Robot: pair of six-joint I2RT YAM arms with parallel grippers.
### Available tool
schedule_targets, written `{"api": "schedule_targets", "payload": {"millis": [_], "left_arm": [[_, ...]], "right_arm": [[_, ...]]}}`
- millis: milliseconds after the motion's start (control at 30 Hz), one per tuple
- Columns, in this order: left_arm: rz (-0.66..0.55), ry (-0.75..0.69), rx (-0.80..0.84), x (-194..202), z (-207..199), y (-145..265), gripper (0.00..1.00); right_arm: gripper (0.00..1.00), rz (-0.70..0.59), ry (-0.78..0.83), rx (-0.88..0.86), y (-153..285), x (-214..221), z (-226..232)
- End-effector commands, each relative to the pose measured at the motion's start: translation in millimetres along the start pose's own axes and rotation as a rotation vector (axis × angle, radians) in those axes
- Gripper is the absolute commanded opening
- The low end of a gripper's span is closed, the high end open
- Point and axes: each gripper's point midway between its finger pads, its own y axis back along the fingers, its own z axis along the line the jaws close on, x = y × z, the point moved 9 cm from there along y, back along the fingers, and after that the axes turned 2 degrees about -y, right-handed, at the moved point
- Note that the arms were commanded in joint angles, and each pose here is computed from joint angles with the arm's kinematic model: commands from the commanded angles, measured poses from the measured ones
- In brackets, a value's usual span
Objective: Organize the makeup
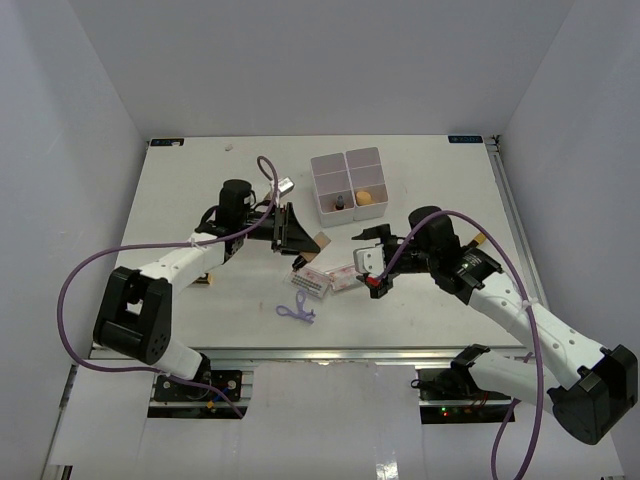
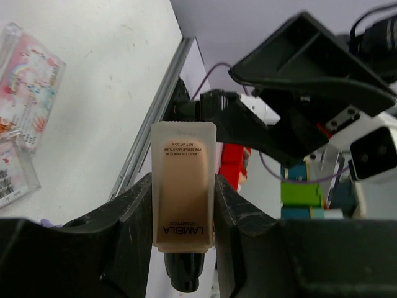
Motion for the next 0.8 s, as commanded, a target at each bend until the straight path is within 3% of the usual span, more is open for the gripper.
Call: {"api": "schedule_targets", "payload": {"millis": [0,200,767], "left_arm": [[0.122,-0.29,0.147,14,-27,-5,0.0],[0.133,-0.242,0.06,18,-18,-11,0.0],[0.242,-0.188,0.055,24,-21,-46,0.0]], "right_arm": [[0.91,-0.108,0.158,-0.066,3,-18,-1],[0.9,-0.143,0.148,-0.087,5,-24,1],[0.79,-0.167,0.147,-0.129,-9,-24,4]]}}
